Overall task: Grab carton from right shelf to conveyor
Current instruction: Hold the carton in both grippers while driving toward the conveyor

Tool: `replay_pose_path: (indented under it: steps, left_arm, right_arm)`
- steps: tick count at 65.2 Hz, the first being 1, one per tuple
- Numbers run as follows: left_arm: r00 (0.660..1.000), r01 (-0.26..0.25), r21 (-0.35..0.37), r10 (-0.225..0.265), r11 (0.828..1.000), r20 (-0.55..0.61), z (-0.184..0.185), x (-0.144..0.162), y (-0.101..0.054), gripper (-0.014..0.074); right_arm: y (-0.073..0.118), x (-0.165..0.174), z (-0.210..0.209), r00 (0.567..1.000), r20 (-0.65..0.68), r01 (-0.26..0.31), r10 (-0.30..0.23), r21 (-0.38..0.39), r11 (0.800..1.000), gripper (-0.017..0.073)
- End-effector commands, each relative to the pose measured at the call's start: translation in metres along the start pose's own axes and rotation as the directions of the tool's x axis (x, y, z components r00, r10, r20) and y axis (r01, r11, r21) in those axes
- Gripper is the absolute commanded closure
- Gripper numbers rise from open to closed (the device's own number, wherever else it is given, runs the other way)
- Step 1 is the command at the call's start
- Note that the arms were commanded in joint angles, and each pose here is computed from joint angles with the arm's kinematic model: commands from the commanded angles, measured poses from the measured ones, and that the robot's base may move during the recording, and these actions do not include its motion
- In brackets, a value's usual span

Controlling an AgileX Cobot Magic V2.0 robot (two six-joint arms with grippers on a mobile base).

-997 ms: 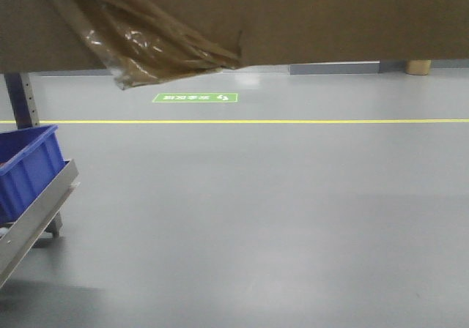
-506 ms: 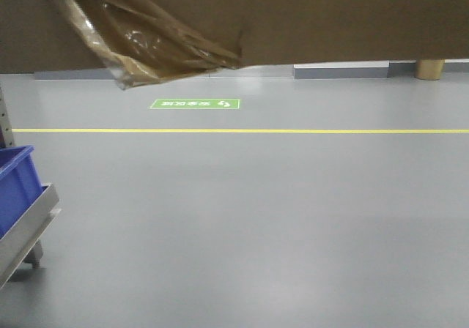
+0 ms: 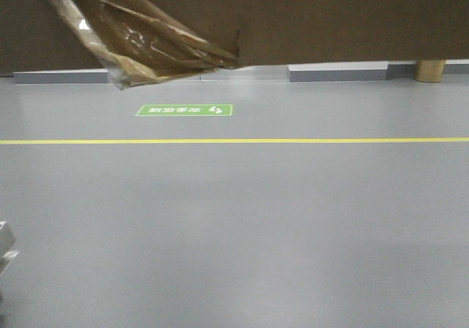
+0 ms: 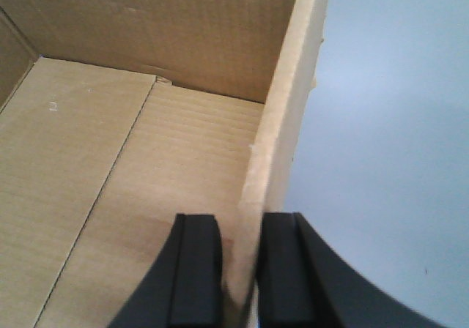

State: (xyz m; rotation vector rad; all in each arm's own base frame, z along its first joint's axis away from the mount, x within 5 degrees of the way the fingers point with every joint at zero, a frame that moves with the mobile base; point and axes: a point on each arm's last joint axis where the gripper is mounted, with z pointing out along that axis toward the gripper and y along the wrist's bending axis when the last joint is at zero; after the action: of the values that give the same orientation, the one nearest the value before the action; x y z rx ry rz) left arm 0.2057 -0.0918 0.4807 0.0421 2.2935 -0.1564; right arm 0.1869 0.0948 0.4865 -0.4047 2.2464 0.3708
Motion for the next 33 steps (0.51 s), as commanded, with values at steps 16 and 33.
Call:
replay_pose_path:
  steps: [16,33]
  left_arm:
    - [0.998,-0.010,0.015,0.009,1.000,0.068,-0.0080,-0.0053,0.0008,0.0611]
    - [0.998,-0.011,0.013,0.010,1.000,0.069,-0.0080,-0.0054,0.0009,0.0611]
  right_arm:
    - [0.0008,-0.0029,-0.0060,0.998,0.058,0.021,-0.021,-0.006,1.000,0.0619]
    - [0.0009,-0.0050,-0.0045,0.997,0.075,0.021,-0.021,-0.007,1.000,0.0619]
